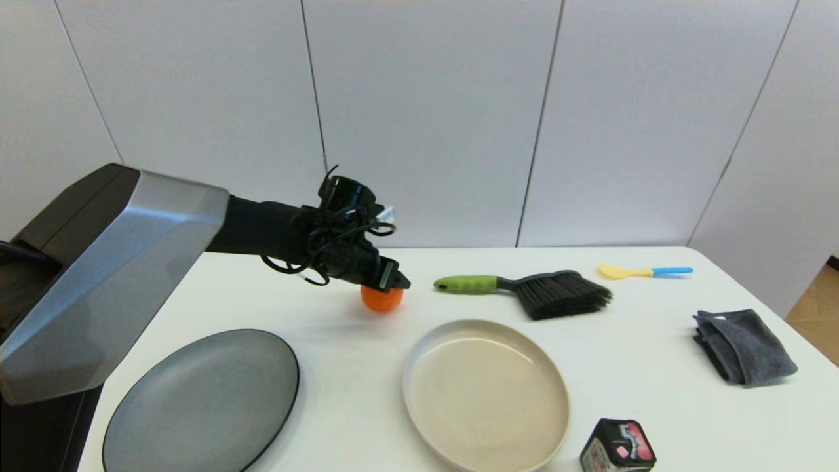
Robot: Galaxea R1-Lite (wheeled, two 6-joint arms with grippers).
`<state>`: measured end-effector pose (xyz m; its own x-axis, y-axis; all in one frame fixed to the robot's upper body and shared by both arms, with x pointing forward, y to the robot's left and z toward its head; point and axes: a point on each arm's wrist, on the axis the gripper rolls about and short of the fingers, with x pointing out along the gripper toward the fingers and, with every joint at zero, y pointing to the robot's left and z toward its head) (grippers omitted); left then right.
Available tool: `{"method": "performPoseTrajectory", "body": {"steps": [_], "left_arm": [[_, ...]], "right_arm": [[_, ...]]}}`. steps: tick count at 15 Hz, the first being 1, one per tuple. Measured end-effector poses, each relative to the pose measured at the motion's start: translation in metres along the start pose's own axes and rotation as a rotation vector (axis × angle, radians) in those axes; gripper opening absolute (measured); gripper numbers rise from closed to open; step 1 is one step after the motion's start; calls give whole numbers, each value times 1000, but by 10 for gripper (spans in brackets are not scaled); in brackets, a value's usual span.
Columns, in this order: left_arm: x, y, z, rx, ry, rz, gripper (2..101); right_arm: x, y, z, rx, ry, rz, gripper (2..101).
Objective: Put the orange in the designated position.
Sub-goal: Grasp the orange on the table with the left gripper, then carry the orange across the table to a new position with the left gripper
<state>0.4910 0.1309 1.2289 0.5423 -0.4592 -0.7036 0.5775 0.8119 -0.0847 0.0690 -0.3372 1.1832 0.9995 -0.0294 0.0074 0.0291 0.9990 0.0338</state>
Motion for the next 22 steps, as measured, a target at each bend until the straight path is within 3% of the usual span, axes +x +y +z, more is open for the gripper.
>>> {"method": "performPoseTrajectory", "body": {"steps": [2,4,9,18,22], "left_arm": [[0,0,-2,6,16,-2,655],[-1,-1,-2,5,31,-2,626],[-23,-6,5,7,32,-7,612],[-135,-26,-9,-34,241,-20,608],[-161,-44,-28,-14,294,-50,606]], "right_arm": [[0,0,0,0,0,0,979],[0,0,0,0,0,0,980],[0,0,0,0,0,-1,980],[0,0,0,0,0,-1,980],[0,0,0,0,0,-1,980]]}}
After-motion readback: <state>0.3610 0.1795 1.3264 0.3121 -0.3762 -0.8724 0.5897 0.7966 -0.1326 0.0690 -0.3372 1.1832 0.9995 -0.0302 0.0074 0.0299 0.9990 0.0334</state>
